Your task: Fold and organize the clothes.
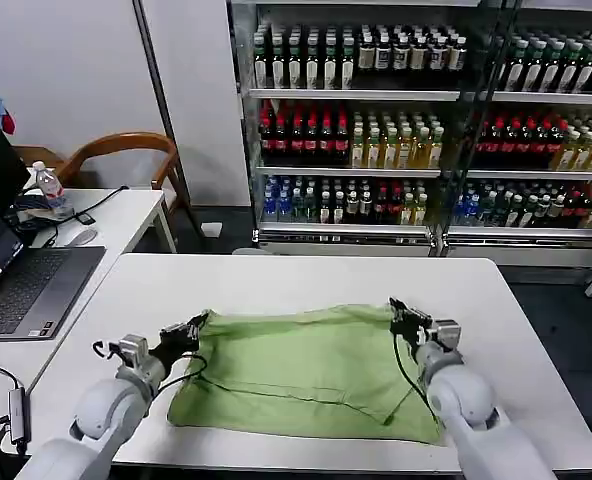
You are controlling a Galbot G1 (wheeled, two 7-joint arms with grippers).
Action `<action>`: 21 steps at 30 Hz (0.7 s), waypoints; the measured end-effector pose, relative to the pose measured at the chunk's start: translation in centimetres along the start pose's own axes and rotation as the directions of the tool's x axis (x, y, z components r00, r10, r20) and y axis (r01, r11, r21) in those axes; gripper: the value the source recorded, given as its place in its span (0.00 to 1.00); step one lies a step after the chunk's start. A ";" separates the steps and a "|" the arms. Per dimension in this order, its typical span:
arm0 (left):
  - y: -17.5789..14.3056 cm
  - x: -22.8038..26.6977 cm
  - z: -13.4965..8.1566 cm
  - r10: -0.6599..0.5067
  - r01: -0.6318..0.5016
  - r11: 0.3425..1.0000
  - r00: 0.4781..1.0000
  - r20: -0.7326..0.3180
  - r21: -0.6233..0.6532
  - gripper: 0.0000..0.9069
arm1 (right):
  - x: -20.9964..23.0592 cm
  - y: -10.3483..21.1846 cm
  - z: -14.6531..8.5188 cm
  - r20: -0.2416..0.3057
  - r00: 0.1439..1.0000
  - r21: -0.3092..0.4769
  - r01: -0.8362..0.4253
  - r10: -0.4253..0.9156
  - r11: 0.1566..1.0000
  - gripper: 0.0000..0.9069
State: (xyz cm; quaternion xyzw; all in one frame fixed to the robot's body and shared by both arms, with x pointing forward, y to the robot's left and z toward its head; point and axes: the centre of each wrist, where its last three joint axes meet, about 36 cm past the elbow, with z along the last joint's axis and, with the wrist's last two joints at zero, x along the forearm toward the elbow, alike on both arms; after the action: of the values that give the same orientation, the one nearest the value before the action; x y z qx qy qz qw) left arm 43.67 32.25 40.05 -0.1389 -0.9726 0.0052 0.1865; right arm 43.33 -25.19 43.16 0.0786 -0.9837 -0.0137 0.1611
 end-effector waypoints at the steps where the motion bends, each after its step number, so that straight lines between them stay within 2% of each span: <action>1: 0.0 0.3 0.1 -0.004 0.004 1.000 1.000 0.003 -0.001 0.06 | 0.5 0.1 0.0 0.002 1.000 0.001 0.002 -0.002 1.000 0.00; 11: -0.5 2.7 0.2 -0.009 0.009 1.000 1.000 0.013 -0.002 0.06 | 4.9 0.6 0.0 0.027 1.000 0.009 0.011 -0.011 1.000 0.00; 21: -1.3 4.6 1.8 -0.015 0.015 1.000 1.000 -0.011 0.001 0.06 | 8.1 1.6 1.3 0.008 1.000 0.009 0.010 -0.010 1.000 0.00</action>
State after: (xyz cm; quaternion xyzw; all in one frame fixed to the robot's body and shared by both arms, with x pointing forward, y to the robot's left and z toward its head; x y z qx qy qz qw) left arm 38.60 32.33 40.13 -0.1316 -0.9726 0.0037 0.1917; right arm 35.10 -24.86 44.56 0.0840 -0.9840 -0.0105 0.1568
